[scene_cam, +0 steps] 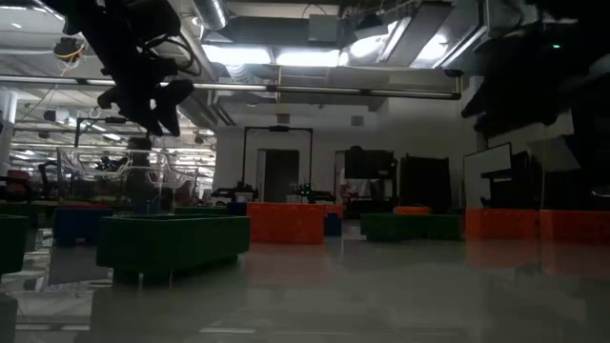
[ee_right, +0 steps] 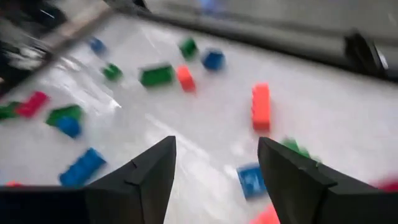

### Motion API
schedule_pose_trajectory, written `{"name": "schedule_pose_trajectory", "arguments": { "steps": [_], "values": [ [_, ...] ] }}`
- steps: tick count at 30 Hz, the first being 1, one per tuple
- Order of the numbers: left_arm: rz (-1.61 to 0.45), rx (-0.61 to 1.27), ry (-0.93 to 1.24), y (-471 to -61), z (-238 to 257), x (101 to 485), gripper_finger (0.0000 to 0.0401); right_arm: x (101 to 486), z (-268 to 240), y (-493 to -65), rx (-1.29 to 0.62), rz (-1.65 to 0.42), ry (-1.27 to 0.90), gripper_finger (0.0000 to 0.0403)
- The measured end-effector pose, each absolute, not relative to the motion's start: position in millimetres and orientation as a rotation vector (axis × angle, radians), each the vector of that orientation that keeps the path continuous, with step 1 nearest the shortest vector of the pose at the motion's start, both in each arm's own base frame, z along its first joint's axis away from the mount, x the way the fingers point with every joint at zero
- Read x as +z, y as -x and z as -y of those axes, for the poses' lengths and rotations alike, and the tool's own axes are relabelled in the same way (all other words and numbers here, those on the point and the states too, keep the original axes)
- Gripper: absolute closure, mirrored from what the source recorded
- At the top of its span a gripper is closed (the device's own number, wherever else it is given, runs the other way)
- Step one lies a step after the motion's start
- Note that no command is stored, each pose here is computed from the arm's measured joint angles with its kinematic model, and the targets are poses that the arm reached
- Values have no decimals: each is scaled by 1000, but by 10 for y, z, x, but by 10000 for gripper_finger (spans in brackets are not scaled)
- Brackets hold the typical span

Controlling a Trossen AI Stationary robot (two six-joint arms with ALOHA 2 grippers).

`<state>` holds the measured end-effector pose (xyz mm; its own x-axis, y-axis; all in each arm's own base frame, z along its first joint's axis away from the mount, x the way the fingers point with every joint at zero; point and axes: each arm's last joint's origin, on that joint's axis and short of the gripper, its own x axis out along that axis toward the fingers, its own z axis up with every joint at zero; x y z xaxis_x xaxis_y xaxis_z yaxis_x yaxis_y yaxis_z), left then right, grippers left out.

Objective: Sort blocks by size
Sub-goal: Put the 8 stud orange game piece into the bottom transparent bin

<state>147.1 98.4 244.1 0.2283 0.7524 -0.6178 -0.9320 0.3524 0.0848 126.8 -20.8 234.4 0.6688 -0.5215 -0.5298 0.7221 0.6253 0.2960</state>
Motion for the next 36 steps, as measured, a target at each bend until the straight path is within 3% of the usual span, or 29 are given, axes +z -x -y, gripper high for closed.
{"name": "schedule_pose_trajectory", "arguments": {
  "steps": [9,17,36],
  "values": [
    [-658,1180,310,-1466,-981,2436,217,2377,230,-1706,-1005,-791,-604,176],
    [-660,1181,310,-1465,-981,2435,217,2060,220,-1989,-1092,-996,-673,176],
    [-691,1163,271,-1463,-978,2432,217,1750,360,-1913,-1253,-998,-791,176]
  ]
}}
